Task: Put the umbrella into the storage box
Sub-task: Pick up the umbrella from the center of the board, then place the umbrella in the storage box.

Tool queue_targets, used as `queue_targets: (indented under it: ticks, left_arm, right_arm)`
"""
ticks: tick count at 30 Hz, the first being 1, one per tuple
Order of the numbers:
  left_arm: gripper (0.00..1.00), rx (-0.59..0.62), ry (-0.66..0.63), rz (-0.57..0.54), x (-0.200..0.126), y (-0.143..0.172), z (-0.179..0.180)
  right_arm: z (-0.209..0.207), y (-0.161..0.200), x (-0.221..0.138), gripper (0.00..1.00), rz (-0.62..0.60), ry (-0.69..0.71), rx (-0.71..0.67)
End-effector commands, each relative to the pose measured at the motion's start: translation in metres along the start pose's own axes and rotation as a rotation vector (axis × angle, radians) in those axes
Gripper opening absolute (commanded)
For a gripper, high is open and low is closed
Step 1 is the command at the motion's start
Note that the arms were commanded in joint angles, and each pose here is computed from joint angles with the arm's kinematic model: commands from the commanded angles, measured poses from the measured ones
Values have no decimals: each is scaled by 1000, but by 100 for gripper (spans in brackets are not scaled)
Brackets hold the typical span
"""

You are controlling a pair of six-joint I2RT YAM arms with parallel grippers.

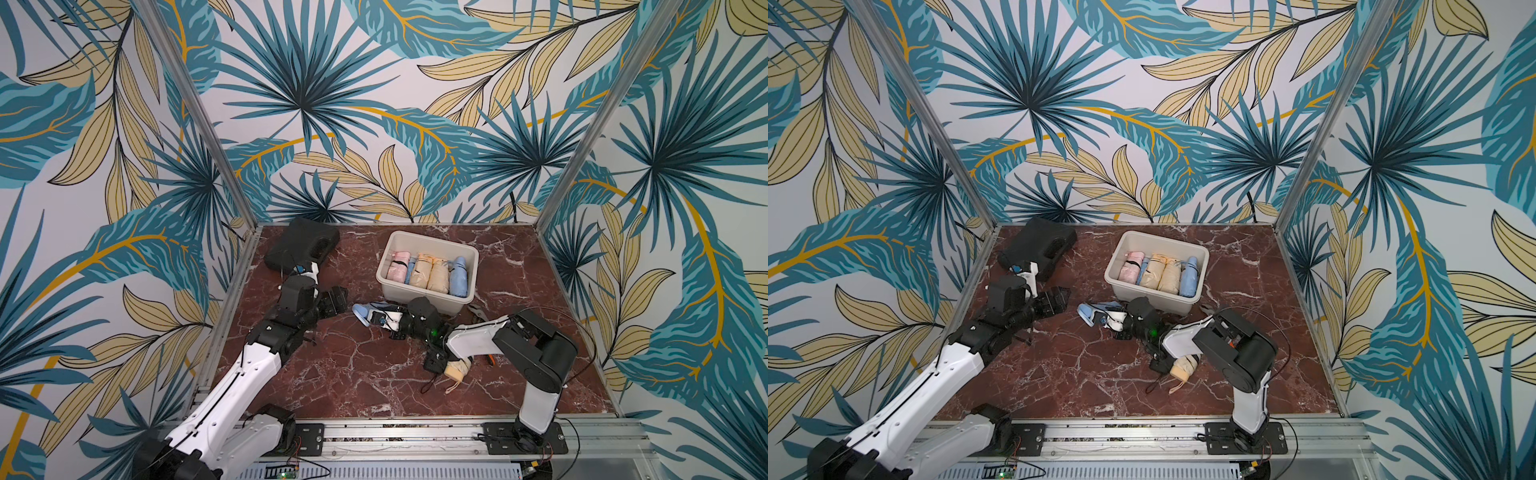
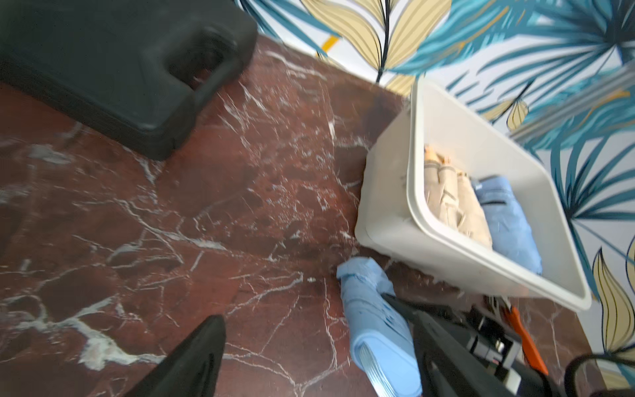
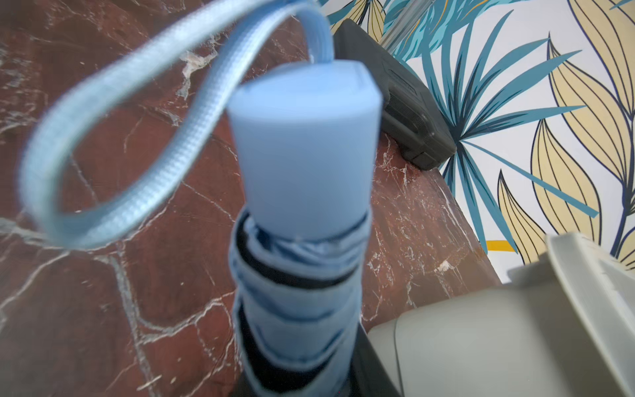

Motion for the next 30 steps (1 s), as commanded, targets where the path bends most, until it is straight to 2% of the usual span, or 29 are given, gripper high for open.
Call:
queue_targets:
  ticks: [1,5,9,15,20,24,30]
  left_arm:
    - [89,-76,-116,-141,-12,-14,9]
    - [89,-103,-125,-200,-23,-22,9]
    - [89,-112,-88,-243,-29,-27,6]
    - [87,-88,-6,-224,-28,-18,2]
    - [86,-66,67,-230,-25,-17,-2]
    - [85,-36,118,-215,-22,-17,-7]
    - [83,-16,163,-158,-14,-16,-11]
  right_arm:
    - [-8,-26,-21,13,-102,-1,64]
    - [-12,-43,-45,12,-132,-27,173]
    - [-23,-63,-69,9,-109,-19,371]
    - [-42,-89,-102,7,-22,62,633]
    - [-59,-112,-117,9,59,124,753]
    - [-78,-124,-125,9,88,190,856]
    - [-122,-132,-139,6,101,344,1099]
Point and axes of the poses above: each gripper's point midway between its finger pads, its own x axis out along the fingers, its own z axis along the line the jaws close on, y = z × x, the point moved 10 cm from there along -x, back along the fingers, and after that the axes turned 11 degrees about x, right-handed, at the moved point
